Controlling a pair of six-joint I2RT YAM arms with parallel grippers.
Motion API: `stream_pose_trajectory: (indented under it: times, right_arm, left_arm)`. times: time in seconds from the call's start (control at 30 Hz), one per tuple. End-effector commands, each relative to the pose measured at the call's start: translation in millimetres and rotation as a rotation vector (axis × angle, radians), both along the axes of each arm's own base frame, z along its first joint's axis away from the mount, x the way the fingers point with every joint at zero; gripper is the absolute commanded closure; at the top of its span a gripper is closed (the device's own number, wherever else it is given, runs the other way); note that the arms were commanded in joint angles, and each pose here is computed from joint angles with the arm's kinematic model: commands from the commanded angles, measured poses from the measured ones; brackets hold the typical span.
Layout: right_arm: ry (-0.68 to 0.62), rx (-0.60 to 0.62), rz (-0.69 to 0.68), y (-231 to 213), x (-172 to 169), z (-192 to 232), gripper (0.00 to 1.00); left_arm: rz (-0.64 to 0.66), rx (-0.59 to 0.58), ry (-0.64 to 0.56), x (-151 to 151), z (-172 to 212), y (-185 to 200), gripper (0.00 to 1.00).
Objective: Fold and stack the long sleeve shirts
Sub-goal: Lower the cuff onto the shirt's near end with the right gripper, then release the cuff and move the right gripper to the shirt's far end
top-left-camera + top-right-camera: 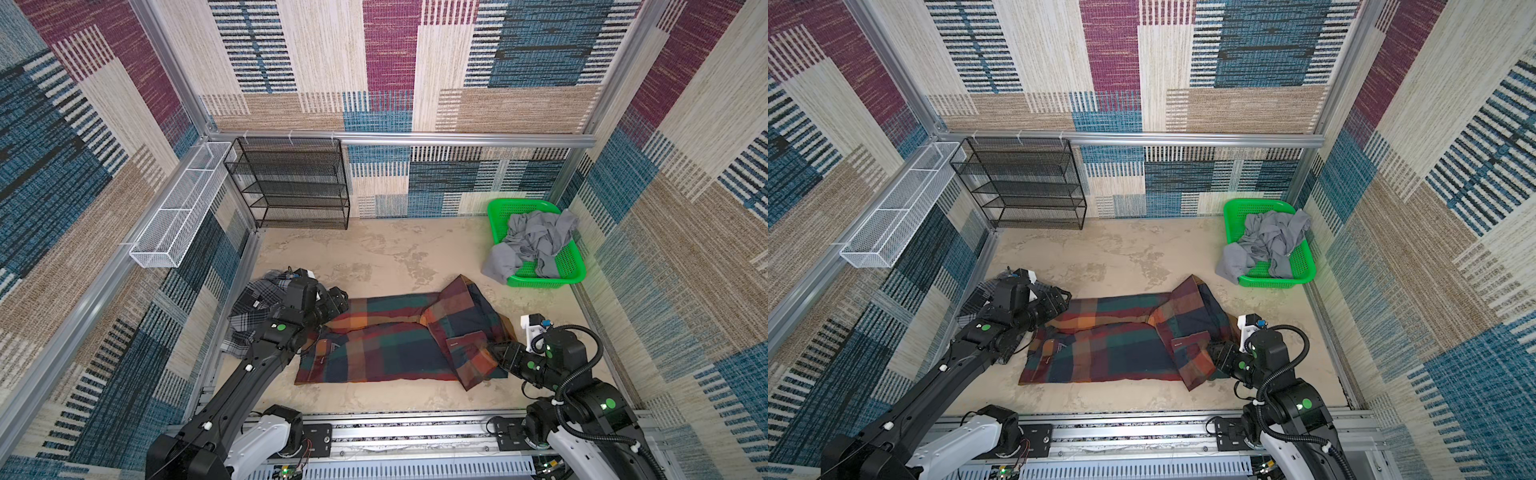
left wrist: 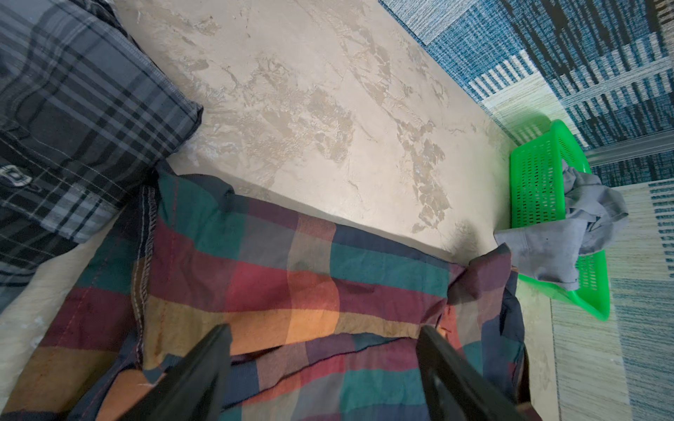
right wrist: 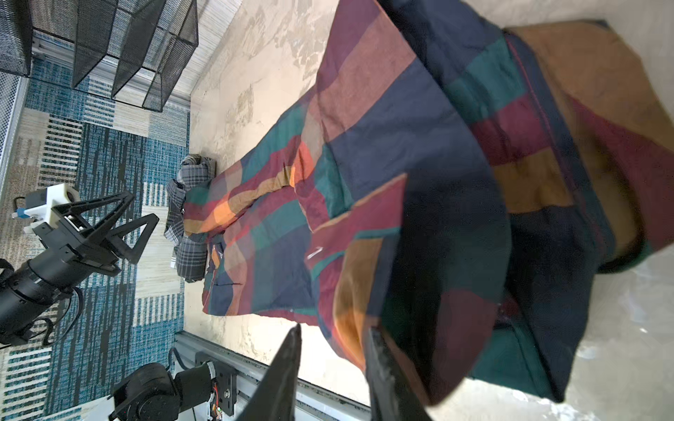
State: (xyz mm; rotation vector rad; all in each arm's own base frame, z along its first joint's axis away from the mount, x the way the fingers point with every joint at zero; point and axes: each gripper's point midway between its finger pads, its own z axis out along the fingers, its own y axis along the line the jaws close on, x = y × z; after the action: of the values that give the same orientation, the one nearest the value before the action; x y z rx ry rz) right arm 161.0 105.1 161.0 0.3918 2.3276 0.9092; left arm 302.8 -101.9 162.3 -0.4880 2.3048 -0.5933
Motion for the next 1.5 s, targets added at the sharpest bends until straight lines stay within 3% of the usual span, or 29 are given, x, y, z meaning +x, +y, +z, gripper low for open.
stream_pose_trajectory:
  times: [0.0, 0.27, 0.47, 0.6, 0.67, 0.77, 1.17, 1.47]
  right_arm:
    - [-0.077, -0.032, -0.014, -5, 8, 24, 0.6]
    - [-0.13, 0.016, -0.003, -2, 2, 62, 0.58]
    - [-0.207, -0.066, -0.008, -12, 3, 108, 0.54]
    - [-0.249, -0.106, 0.002, -15, 5, 133, 0.41]
    - [-0.272, -0.108, 0.021, -13, 4, 144, 0.28]
    - [-0.298, -0.122, 0.015, -16, 2, 157, 0.0]
    - [-0.252, -0.185, 0.004, -24, 1, 176, 0.0]
    - [-0.279, -0.161, 0.043, 0, 52, 170, 0.0]
  left_arm:
    - [-0.021, -0.003, 0.002, -1, -3, -3, 0.17]
    - [-0.038, -0.002, 0.019, 4, -7, -7, 0.17]
    - [-0.038, 0.0, 0.027, 3, -11, -7, 0.17]
    - [-0.04, 0.009, 0.031, 1, -12, -5, 0.16]
    - [-0.04, 0.009, 0.027, 0, -11, -5, 0.16]
    - [-0.042, 0.014, 0.023, -2, -11, -4, 0.16]
    - [-0.094, -0.043, 0.015, 3, -11, -19, 0.17]
    - [-0.148, -0.092, 0.077, 4, -33, -35, 0.19]
